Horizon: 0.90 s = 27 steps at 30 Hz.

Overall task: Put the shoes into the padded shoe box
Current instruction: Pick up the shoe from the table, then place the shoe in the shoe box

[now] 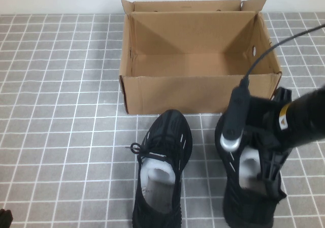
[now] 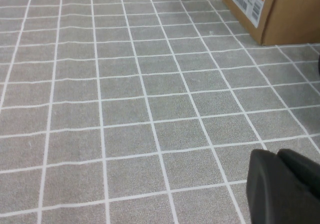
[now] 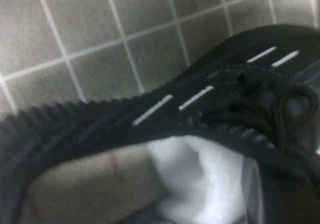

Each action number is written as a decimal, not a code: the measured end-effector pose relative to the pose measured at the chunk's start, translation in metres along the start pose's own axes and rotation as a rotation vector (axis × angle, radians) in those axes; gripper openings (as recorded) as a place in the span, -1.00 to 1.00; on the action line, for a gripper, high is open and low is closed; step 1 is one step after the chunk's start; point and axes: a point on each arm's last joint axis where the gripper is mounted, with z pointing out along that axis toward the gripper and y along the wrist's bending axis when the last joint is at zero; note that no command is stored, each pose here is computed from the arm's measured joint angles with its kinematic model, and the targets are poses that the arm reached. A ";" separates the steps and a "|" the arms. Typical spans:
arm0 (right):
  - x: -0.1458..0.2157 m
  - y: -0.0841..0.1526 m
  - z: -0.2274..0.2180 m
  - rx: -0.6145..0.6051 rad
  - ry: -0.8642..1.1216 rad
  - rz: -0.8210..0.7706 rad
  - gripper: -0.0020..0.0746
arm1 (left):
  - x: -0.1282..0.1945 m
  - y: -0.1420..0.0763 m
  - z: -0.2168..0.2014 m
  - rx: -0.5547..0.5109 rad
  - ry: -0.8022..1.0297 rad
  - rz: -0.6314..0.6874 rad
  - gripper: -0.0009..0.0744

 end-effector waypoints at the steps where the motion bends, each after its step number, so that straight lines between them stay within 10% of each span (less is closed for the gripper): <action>1: -0.002 -0.003 -0.004 -0.003 0.007 0.003 -0.90 | 0.000 0.000 0.000 0.000 0.000 0.000 -0.99; 27: -0.094 -0.093 -0.129 0.097 -0.388 0.868 -0.90 | 0.000 0.000 0.000 0.000 0.000 0.000 -0.99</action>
